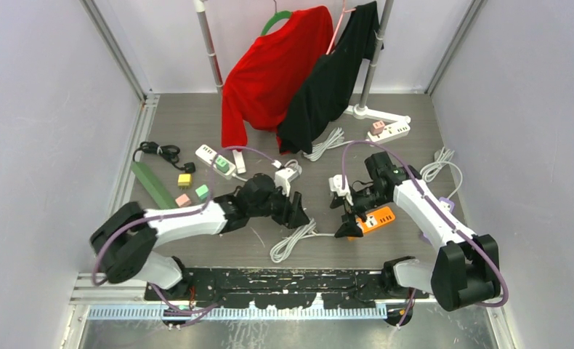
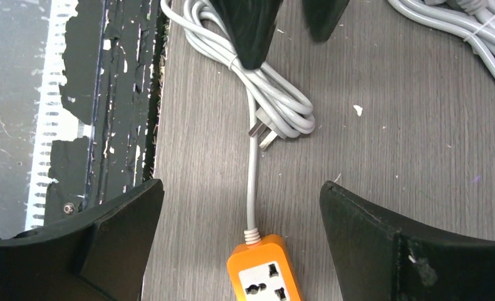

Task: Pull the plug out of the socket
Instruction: Move the socket to the center of the board.

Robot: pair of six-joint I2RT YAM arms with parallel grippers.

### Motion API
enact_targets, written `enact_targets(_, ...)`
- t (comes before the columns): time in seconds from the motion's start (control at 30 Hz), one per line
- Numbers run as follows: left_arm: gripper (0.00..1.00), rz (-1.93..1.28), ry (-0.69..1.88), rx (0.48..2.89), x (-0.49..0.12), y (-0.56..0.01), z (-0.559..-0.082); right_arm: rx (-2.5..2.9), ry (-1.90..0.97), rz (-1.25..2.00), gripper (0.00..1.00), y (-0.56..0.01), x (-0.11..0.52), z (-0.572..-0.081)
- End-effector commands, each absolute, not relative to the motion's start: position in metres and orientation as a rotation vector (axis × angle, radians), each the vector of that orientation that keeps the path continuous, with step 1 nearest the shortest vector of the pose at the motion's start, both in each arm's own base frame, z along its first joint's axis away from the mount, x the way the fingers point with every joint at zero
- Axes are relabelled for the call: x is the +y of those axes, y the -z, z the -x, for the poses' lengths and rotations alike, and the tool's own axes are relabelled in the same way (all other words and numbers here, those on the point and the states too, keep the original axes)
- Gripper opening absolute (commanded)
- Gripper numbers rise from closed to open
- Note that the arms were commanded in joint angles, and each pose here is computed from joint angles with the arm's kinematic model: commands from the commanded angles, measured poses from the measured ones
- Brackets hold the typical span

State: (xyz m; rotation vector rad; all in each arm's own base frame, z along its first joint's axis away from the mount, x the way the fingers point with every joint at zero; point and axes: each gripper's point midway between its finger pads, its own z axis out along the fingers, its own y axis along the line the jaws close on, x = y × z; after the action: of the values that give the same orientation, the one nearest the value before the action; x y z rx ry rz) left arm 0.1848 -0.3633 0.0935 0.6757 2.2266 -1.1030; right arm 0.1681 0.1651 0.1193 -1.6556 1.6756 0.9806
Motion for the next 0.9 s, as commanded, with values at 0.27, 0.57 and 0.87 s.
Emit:
enact_targets(0.27,0.76,-0.536,0.722,1.958,-0.259,-0.173,-0.199,1.37,-0.823,1.891,1.0,-0.117,0.207,-0.164)
enact_targets(0.57,0.85,-0.368,0.63,1.866,-0.208,-0.199,-0.198,1.408,-0.652,1.98,1.0,-0.094,0.255,-0.171)
enact_targets(0.87,0.84,-0.334,0.615,1.873,-0.205,-0.199,-0.2,1.528,-0.562,2.003,0.95,-0.058,0.278,-0.168)
